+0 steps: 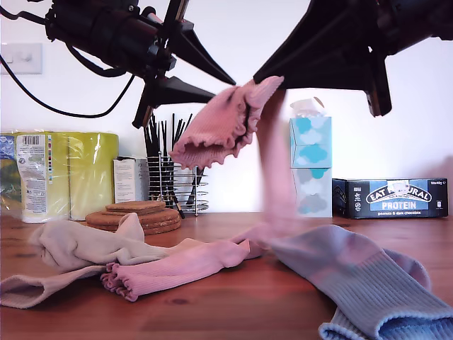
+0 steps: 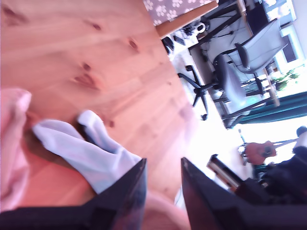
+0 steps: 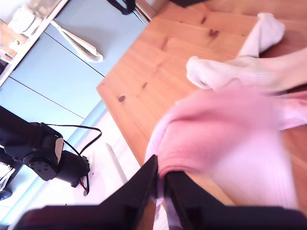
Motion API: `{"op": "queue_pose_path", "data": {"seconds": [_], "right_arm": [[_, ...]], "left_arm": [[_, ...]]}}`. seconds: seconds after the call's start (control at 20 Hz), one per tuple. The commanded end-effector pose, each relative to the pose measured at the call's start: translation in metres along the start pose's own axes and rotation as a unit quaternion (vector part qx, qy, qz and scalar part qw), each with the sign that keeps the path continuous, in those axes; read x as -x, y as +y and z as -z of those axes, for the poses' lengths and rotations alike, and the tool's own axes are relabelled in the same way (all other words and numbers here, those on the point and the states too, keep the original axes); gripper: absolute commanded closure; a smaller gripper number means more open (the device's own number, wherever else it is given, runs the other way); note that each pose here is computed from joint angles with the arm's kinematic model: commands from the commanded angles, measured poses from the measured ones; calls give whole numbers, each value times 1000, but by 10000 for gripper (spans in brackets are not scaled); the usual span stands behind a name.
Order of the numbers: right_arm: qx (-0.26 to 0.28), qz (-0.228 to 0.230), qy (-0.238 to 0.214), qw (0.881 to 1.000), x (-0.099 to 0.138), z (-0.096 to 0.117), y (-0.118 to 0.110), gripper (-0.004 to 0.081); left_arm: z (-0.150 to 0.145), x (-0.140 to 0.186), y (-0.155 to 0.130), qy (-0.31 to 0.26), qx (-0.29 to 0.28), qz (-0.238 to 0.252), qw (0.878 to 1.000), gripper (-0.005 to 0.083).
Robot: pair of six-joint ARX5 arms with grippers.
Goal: Pair up the socks based on colour and pattern, by placing each sock on top of its pair
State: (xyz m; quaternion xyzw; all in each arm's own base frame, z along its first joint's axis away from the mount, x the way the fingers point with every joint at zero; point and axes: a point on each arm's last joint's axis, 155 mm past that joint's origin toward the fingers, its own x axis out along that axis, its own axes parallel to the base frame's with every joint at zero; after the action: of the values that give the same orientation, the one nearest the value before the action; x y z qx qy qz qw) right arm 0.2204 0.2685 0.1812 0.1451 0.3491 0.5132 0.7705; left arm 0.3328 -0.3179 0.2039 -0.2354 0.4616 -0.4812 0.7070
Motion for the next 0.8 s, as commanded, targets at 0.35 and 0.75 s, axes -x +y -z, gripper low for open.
{"op": "queue_pose_path", "data": {"seconds": [0.35, 0.75], "right_arm": [[12, 22, 6, 1000, -30, -1, -40, 783], [64, 33, -49, 996, -24, -75, -44, 783]], "left_arm": [[-16, 35, 50, -32, 4, -81, 996, 555], [-13, 42, 60, -28, 16, -92, 995, 555]]}}
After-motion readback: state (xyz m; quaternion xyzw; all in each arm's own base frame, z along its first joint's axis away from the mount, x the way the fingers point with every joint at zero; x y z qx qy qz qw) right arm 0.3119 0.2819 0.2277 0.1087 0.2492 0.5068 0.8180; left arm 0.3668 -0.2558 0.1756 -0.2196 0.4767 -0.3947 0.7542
